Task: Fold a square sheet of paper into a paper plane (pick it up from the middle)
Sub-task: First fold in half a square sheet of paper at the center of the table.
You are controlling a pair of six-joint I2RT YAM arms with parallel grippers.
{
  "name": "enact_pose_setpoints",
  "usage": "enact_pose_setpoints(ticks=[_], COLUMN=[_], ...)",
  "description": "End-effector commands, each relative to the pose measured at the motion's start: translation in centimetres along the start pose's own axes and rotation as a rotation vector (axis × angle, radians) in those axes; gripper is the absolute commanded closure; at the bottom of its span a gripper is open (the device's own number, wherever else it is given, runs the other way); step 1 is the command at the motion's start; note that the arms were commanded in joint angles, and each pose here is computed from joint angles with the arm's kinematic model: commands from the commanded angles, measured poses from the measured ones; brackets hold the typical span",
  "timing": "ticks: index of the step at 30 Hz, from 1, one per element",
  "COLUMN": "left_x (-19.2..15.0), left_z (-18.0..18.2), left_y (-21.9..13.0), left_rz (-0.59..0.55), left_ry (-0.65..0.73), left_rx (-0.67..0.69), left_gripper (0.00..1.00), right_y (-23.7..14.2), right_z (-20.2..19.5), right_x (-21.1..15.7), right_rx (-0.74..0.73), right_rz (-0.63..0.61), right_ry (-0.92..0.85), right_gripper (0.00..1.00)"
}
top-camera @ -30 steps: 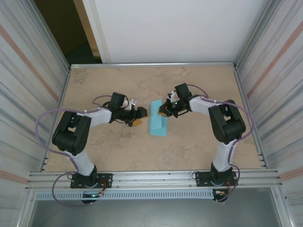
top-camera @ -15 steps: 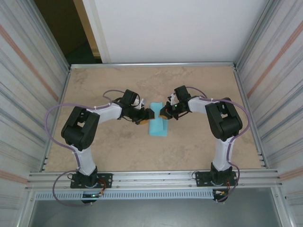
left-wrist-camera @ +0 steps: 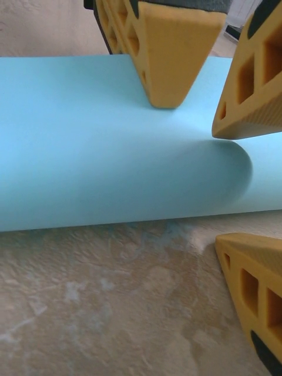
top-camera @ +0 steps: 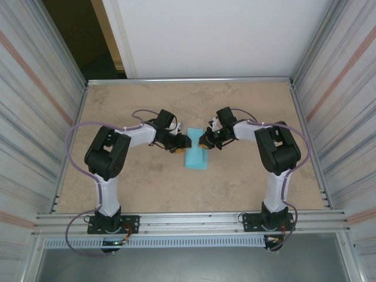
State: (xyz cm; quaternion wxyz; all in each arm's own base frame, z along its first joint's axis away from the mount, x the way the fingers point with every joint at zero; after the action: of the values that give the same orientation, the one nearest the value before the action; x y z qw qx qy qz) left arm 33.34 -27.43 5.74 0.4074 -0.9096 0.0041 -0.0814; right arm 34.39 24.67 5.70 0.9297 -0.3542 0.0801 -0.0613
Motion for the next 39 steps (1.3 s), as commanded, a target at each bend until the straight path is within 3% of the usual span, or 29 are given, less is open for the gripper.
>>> enact_pose_setpoints(ticks=[1,5,13,20,30,39], left_x=[0.2,-0.1,-1.8,-4.0,-6.1,-6.3], left_z=[-0.2,0.9,3.0,5.3,6.9,7.2], left_y=[0.3,0.7,2.4,4.4,6.3,7.0], left_rz=[0.016,0.051,0.116,0.22,0.331,0.363], left_ry=[0.014,-0.02,-0.06,-0.049,0.046,0.04], left_rx=[0.014,0.079,0.182,0.325,0.547,0.59], left_gripper=[0.56,0.59,0.61,0.6,0.56,0.49], right_y=[-0.1,-0.4,-4.1,-7.1,-8.5,-9.1], right_z=[-0.3,-0.2,0.4,-2.1,-3.8,-4.4], right_x=[-0.3,-0.4,-0.3,-1.3,-2.4,-2.6], right_rx=[-0.022,-0.023,-0.053,-0.164,-0.192,-0.183], right_rz=[0.007,0.003,-0.137,-0.287,-0.344,-0.356], right_ry=[-0.001,0.006,0.058,0.125,0.166,0.181], right_gripper=[0.98,0.94,0.68,0.66,0.66,0.66])
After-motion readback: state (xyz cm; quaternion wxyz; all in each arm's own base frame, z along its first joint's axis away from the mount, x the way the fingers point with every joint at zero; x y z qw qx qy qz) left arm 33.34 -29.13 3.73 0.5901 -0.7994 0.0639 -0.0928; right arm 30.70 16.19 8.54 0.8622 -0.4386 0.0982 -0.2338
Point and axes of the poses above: each hand's point on the last joint's axis, 136 mm out from that joint toward the fingers, its own y axis out along the fingers, its own z axis along the line the jaws close on, x = y × z, the point moved 3 cm from there along -y, back along the fingers, and after that the axes turned 3 degrees about y, right-handed, at the moved point
